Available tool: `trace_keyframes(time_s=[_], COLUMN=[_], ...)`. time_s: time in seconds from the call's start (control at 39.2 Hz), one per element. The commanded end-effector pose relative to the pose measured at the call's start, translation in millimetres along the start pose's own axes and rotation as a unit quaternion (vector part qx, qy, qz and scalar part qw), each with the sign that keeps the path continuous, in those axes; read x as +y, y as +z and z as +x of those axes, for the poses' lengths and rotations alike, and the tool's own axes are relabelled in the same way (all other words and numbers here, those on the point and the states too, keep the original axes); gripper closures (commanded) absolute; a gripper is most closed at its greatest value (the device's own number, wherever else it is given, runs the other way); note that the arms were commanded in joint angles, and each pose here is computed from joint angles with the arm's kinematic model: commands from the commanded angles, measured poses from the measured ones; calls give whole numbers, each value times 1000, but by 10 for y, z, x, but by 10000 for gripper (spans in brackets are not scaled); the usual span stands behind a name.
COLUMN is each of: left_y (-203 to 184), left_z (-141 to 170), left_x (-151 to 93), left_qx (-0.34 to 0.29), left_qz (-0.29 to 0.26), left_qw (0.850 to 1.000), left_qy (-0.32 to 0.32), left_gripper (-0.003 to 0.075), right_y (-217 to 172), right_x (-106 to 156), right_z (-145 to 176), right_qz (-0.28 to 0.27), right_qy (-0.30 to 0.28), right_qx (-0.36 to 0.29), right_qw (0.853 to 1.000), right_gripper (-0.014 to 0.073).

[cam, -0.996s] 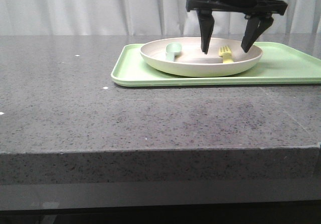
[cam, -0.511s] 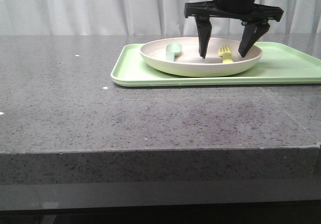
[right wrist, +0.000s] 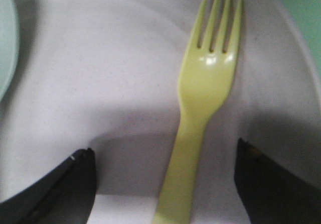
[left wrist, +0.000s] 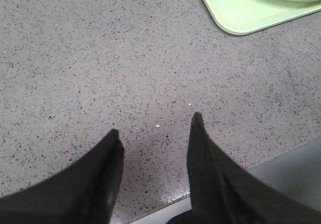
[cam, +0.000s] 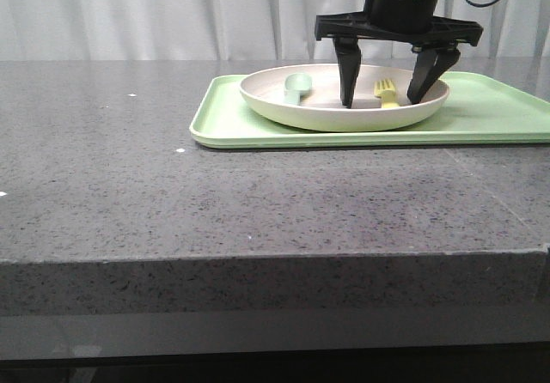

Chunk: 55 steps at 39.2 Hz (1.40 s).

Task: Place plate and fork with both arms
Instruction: 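Lower the right gripper and close it on the yellow fork handle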

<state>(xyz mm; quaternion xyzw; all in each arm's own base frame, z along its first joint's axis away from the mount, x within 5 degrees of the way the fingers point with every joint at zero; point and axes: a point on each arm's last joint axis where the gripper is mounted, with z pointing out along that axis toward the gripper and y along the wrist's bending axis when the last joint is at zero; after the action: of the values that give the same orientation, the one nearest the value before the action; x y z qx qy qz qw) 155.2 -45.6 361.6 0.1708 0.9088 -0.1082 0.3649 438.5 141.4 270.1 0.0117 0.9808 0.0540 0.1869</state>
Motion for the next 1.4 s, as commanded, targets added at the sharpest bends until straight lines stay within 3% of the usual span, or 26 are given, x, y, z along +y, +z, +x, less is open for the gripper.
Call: trace_keyframes(time_s=[0.0, 0.36, 0.77, 1.05, 1.38], left_y=[-75, -75, -75, -75, -75], left_z=[-104, -103, -103, -103, -103], left_x=[-6, -4, -2, -2, -2], left_qx=[-43, -43, -43, -43, -43], left_qz=[-3, -4, -5, -5, -5], left_qw=[999, 999, 999, 999, 999], left_qy=[-3, -2, -1, -1, -1], left_gripper=[414, 414, 414, 414, 414], right_y=[-315, -314, -314, -314, -339], right_x=[-8, -9, -11, -12, -16], right_z=[-83, -80, -76, -73, -62], right_qz=[-13, -12, -11, -11, -9], right_qy=[2, 2, 2, 2, 2], right_qx=[-46, -44, -42, -41, -36], right_qw=[999, 999, 999, 999, 999], right_gripper=[15, 283, 329, 499, 543])
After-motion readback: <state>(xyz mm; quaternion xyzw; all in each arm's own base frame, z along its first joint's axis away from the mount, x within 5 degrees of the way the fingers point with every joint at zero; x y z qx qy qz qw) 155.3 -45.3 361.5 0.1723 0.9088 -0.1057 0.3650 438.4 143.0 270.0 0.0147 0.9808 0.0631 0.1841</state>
